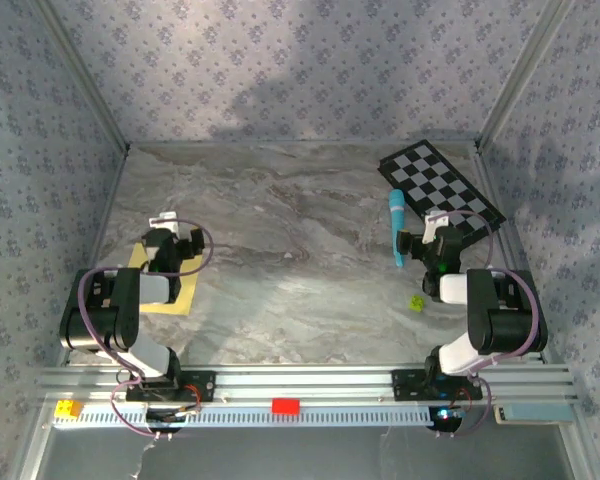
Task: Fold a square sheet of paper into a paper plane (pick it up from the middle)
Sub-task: Move the square sheet of paper to the center of the table.
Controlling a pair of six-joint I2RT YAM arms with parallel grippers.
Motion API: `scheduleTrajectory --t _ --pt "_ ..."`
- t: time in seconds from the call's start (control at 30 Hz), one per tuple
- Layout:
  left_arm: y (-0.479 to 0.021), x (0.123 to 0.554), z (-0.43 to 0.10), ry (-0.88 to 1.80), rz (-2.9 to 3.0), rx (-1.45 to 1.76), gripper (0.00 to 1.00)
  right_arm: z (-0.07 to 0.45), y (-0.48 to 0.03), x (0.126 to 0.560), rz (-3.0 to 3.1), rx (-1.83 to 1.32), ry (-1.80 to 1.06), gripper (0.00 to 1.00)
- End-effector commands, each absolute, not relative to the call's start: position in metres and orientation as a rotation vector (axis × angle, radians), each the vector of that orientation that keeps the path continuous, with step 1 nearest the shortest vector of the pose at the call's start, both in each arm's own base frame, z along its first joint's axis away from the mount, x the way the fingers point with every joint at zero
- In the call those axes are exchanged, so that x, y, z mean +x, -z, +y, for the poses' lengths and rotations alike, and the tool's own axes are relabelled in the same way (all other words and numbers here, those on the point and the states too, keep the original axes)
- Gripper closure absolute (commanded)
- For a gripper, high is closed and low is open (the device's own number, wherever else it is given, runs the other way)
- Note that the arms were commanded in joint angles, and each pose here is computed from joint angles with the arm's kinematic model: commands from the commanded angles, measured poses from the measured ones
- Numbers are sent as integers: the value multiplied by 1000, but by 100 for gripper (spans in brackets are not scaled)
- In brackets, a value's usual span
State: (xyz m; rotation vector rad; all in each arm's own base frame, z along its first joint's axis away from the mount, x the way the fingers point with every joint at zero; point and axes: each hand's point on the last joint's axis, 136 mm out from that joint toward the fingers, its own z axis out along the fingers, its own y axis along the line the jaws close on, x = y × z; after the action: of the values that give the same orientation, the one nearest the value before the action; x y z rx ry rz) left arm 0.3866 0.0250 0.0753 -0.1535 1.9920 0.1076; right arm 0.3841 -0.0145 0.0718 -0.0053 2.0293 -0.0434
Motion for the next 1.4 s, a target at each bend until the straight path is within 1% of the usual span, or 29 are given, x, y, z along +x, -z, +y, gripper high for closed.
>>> scheduleTrajectory --t 0.0,1.0,1.2,1.37 --pt "-90 395 26 -116 1946 -146 0 -15 -79 390 2006 2 30 0" --pt "-92 394 20 -83 1938 -113 0 -11 -80 389 1999 -21 28 0" --pt "-108 385 24 -80 1908 -137 0 -1 -96 384 1981 -78 23 0" --pt "-118 379 42 -67 1997 -259 0 4 -113 379 2102 -40 -40 0"
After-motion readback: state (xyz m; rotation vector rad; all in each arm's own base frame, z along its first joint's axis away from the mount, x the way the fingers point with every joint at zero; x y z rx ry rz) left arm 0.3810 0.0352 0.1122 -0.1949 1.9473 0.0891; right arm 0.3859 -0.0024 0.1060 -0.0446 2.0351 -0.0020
